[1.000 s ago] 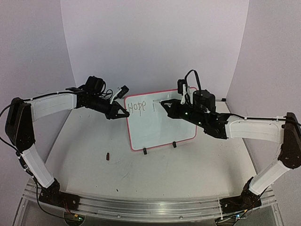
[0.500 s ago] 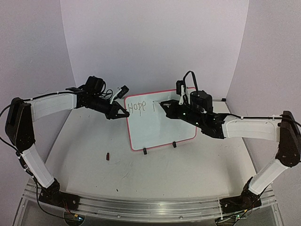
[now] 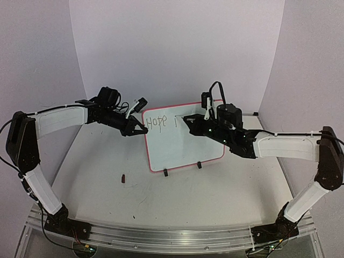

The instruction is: Write a sentence on the whiteboard

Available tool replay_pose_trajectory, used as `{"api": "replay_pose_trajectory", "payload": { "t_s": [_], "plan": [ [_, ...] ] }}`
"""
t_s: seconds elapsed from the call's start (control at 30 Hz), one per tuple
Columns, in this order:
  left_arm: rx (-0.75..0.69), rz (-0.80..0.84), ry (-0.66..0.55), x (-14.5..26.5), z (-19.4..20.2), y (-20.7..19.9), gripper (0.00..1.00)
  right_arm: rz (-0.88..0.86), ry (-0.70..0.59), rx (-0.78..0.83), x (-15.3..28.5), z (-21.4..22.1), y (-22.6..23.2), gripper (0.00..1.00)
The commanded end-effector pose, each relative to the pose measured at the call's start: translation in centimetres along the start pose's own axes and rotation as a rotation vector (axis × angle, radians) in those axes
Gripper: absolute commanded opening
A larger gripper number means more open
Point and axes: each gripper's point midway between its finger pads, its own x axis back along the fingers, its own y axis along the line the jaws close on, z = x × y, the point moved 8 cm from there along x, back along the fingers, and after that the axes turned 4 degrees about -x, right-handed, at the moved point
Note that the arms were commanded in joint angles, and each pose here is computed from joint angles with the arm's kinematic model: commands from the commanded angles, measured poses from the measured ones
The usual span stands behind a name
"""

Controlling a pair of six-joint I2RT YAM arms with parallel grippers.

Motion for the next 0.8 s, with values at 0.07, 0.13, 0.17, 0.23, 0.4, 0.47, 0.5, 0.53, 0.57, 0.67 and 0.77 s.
{"api": "replay_pose_trajectory", "payload": {
  "t_s": [0.07, 0.13, 0.17, 0.23, 0.4, 0.47, 0.5, 0.53, 0.57, 0.67, 0.77],
  "plan": [
    [-0.024, -0.083, 0.078, -0.3, 0.9, 0.5, 0.0, -0.018, -0.055, -0.011, -0.5, -1.1, 0.7, 0.0],
    [-0.024, -0.084, 0.078, -0.3, 0.9, 0.5, 0.0, -0.018, -0.055, -0.012, -0.5, -1.1, 0.7, 0.0],
    [-0.024, -0.083, 0.078, -0.3, 0.9, 0.5, 0.0, -0.018, -0.055, -0.013, -0.5, -1.1, 0.7, 0.0],
    [-0.025, -0.083, 0.079, -0.3, 0.9, 0.5, 0.0, -0.017, -0.055, -0.014, -0.5, -1.1, 0.7, 0.0],
    [-0.026, -0.087, 0.081, -0.3, 0.9, 0.4, 0.0, -0.039, -0.075, -0.019, 0.5, -1.7, 1.0, 0.0],
    [-0.028, -0.088, 0.079, -0.2, 0.8, 0.4, 0.0, -0.056, -0.081, -0.017, 1.4, -1.9, 1.3, 0.0],
    [-0.028, -0.087, 0.08, -0.2, 0.9, 0.4, 0.0, -0.062, -0.081, -0.014, 1.8, -2.1, 1.4, 0.0],
    [-0.027, -0.088, 0.079, -0.2, 0.8, 0.4, 0.0, -0.062, -0.078, -0.01, 2.2, -2.1, 1.4, 0.0],
    [-0.028, -0.088, 0.078, -0.2, 0.8, 0.4, 0.0, -0.06, -0.074, -0.009, 2.5, -2.1, 1.4, 0.0],
    [-0.03, -0.089, 0.076, -0.1, 0.7, 0.4, 0.0, -0.029, -0.057, -0.002, 2.9, -1.7, 0.9, 0.0],
    [-0.03, -0.088, 0.077, -0.1, 0.8, 0.3, 0.0, -0.004, -0.036, -0.002, 2.8, -1.1, 0.4, 0.0]
  ]
}}
